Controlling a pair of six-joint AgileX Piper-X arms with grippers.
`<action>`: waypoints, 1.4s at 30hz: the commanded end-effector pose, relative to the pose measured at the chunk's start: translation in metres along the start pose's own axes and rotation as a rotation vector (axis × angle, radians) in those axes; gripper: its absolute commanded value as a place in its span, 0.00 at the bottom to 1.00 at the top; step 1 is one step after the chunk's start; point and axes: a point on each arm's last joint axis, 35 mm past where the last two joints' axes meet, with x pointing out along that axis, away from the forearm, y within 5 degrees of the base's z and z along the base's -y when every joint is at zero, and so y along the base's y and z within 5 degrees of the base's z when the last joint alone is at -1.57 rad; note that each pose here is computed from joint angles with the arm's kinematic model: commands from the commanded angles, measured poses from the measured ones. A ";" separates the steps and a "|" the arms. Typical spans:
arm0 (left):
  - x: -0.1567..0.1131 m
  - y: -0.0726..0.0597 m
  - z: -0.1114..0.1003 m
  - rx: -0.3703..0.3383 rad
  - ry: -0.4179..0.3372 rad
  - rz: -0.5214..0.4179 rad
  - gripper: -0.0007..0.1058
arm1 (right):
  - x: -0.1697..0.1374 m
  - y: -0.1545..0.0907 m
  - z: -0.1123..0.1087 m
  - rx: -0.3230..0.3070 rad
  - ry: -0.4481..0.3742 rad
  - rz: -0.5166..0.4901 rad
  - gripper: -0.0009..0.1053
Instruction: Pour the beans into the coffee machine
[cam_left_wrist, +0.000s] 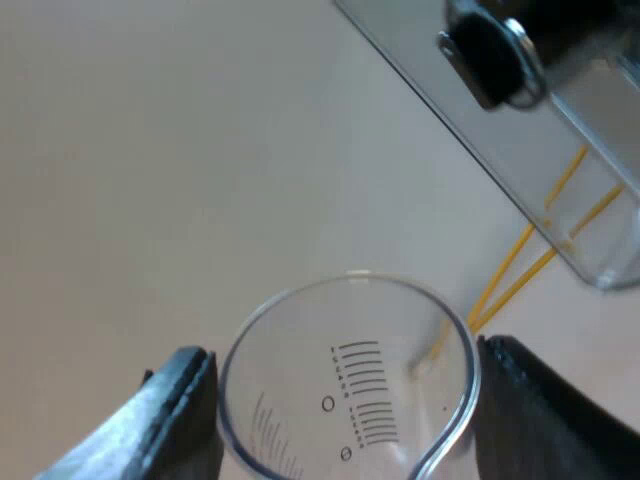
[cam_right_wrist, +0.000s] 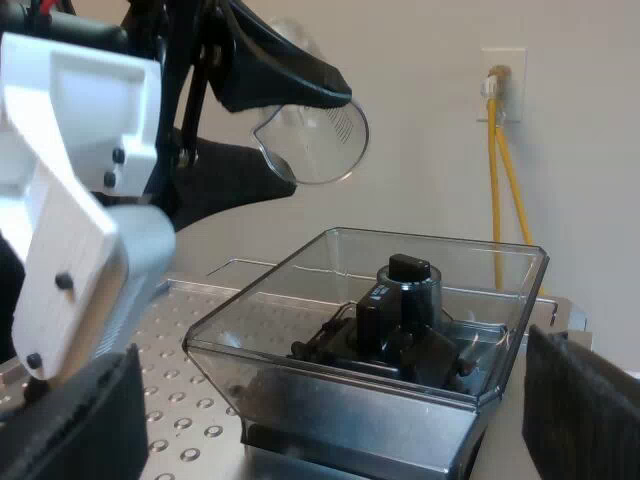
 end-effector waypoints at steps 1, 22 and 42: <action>-0.003 0.004 0.000 -0.550 0.006 0.016 0.03 | -0.003 -0.003 0.005 0.000 -0.017 -0.006 0.74; -0.051 0.016 -0.023 -1.765 0.045 0.066 0.03 | -0.004 0.005 0.008 -0.009 -0.096 0.237 0.74; -0.167 0.000 -0.099 -1.924 0.241 0.130 0.03 | -0.015 0.028 0.019 -0.001 -0.225 0.541 0.74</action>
